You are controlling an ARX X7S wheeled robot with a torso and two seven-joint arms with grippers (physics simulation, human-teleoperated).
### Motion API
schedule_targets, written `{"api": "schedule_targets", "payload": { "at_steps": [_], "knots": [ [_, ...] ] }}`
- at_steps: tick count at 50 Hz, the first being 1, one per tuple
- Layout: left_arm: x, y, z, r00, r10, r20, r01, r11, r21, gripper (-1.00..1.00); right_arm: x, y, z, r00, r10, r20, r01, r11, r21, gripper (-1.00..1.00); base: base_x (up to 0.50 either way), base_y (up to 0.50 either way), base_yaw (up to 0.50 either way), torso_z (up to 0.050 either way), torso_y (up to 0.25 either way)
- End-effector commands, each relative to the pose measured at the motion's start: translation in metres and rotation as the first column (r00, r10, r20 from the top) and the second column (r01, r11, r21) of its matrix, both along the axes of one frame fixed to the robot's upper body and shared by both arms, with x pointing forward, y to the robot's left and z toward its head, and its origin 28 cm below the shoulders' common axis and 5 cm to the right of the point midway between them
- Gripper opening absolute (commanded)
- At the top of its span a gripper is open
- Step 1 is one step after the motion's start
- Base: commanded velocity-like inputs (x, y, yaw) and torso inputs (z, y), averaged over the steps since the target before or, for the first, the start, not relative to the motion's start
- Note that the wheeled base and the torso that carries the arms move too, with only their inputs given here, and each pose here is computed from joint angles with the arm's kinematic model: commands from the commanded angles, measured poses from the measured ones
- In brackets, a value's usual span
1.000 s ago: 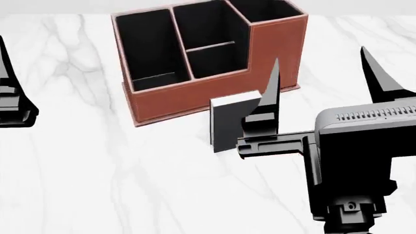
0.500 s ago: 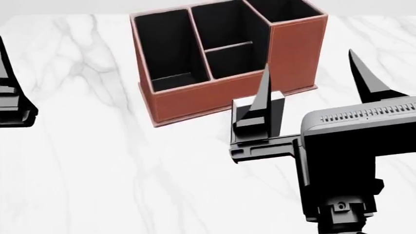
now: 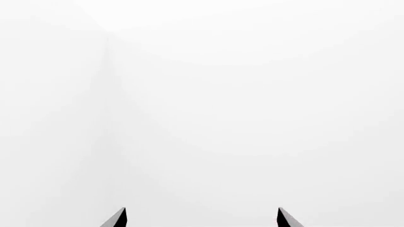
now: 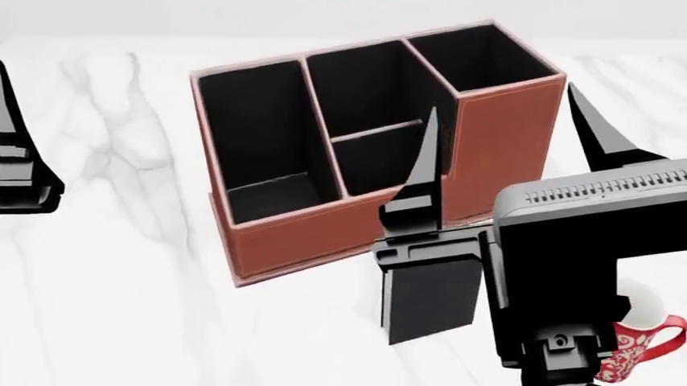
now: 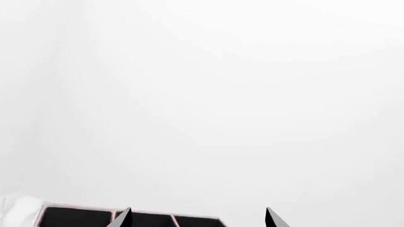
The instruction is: Pick up the book and place it in the front compartment of the caddy.
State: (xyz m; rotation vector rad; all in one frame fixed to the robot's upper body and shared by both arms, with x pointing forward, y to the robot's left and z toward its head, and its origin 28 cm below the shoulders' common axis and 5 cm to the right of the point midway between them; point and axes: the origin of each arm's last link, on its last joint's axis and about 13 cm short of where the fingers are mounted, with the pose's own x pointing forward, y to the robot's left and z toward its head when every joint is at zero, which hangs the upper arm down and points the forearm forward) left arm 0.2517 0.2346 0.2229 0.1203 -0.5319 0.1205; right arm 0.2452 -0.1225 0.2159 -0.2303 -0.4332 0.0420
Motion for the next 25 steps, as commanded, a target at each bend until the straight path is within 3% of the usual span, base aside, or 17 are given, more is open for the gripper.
{"api": "schedule_targets", "payload": {
  "at_steps": [1,25],
  "knots": [
    [-0.0004,0.0018,0.0011,1.000,-0.005,0.014,0.005,1.000,-0.007,1.00,-0.0009,-0.0013,0.0007,1.000,0.004,0.011,-0.004,1.000,0.010,1.00,0.50,0.00,0.00,0.000,0.000],
    [-0.0006,0.0039,-0.0008,1.000,0.002,0.006,-0.002,1.000,-0.008,1.00,0.0007,-0.0002,-0.0008,1.000,0.006,0.008,-0.006,1.000,-0.001,1.00,0.50,0.00,0.00,0.000,0.001]
  ]
}}
